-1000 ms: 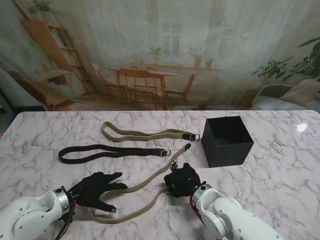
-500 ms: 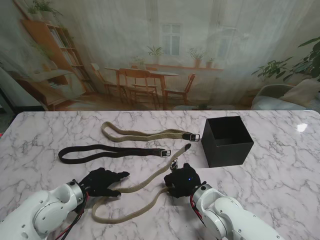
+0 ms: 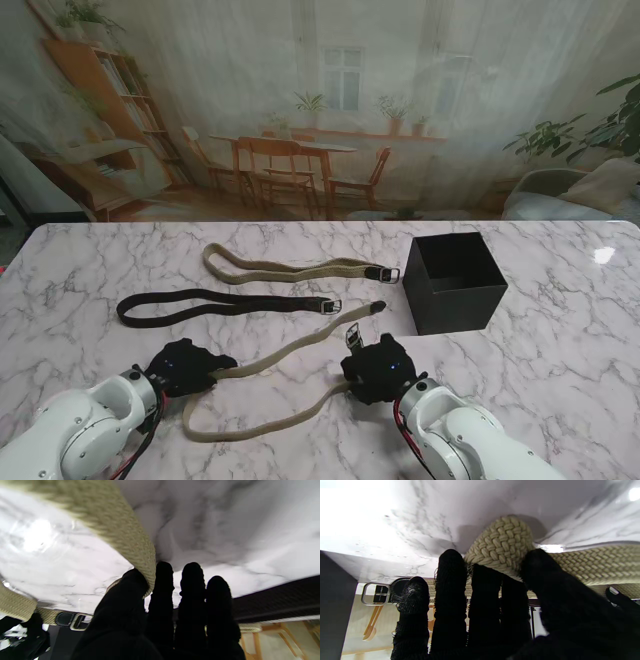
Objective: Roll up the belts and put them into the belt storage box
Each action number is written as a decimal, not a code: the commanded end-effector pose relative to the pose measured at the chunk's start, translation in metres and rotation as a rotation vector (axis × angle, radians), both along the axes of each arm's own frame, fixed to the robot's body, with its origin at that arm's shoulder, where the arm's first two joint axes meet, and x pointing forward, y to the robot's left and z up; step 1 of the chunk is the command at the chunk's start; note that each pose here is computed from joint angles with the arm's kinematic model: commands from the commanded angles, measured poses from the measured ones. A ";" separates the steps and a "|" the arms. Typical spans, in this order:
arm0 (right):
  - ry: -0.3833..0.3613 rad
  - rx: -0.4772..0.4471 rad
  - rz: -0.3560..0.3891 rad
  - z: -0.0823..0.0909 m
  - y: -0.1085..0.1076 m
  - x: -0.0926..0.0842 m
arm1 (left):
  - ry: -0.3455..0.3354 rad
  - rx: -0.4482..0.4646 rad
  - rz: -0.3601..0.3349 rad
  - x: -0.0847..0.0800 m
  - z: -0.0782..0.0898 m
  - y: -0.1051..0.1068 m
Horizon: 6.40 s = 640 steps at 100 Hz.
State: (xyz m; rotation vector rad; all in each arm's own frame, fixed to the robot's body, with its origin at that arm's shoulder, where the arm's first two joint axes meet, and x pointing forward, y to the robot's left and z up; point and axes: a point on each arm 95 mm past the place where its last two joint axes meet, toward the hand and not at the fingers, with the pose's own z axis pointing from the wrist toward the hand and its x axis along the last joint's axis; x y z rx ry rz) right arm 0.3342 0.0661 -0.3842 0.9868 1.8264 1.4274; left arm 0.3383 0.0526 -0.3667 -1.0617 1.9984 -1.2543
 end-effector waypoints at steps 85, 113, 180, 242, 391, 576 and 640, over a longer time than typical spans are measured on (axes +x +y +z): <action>-0.054 0.037 -0.015 0.023 -0.014 -0.019 | -0.122 0.023 0.091 -0.021 0.026 0.028; -0.099 -0.008 -0.025 0.037 -0.028 -0.030 | -0.211 0.045 0.096 -0.038 0.048 0.040; -0.101 -0.038 -0.110 0.020 -0.044 -0.027 | 0.121 0.035 -0.090 -0.048 0.020 0.054; -0.115 -0.053 -0.147 0.017 -0.052 -0.026 | -0.003 0.158 -0.089 -0.027 -0.007 0.040; -0.141 -0.125 -0.179 0.002 -0.073 -0.036 | -0.166 0.336 -0.016 -0.047 -0.003 0.078; -0.276 -0.222 -0.246 0.027 -0.129 -0.022 | -0.387 0.074 -0.049 -0.004 0.062 0.042; -0.265 -0.257 -0.235 0.001 -0.134 0.004 | -0.355 0.013 -0.060 0.008 0.057 0.022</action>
